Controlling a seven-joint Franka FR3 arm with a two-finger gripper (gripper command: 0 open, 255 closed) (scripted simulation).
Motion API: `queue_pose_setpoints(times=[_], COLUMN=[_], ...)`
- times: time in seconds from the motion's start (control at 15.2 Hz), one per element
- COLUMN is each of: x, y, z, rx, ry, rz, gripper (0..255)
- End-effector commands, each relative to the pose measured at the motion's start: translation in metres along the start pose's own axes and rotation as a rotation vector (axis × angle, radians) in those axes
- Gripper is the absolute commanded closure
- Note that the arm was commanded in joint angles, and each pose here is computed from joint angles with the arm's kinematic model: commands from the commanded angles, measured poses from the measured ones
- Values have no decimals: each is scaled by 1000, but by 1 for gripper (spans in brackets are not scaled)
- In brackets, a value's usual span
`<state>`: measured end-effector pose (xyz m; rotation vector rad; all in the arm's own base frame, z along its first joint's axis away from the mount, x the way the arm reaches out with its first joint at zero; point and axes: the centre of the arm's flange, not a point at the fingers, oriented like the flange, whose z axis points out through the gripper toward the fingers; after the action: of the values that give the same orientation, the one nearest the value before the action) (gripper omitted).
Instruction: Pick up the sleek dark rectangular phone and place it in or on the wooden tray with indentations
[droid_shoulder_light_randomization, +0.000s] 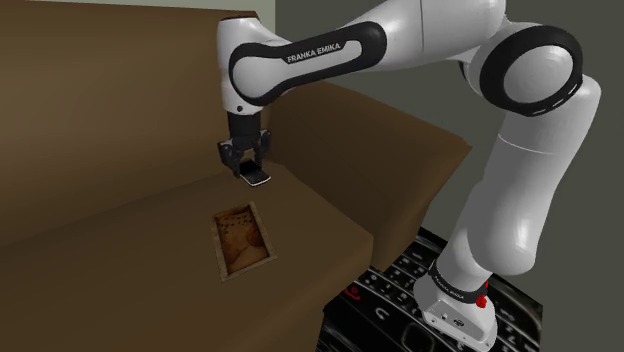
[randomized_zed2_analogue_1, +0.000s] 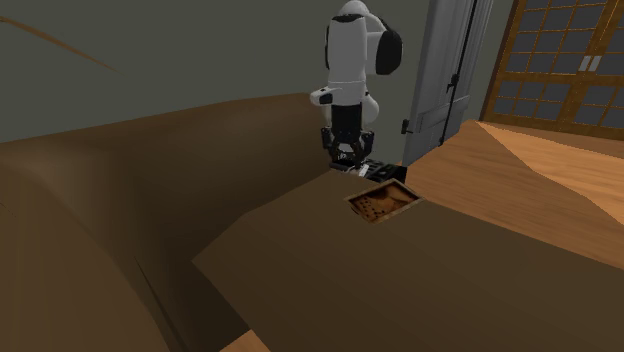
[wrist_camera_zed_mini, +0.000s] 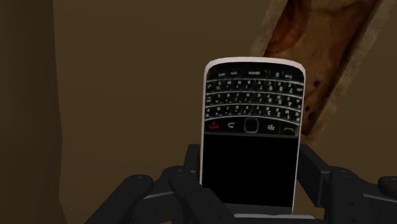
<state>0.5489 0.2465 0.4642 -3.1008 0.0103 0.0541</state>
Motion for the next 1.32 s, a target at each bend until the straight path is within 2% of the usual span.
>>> queue_pose_setpoints(times=[0.0,0.46,1.25], x=[-17,-72,-70], y=[-21,-88,-85], z=[-1,2,65], rx=[0,0,0], ry=[0,0,0], rz=[1,1,1], gripper=[255,255,255])
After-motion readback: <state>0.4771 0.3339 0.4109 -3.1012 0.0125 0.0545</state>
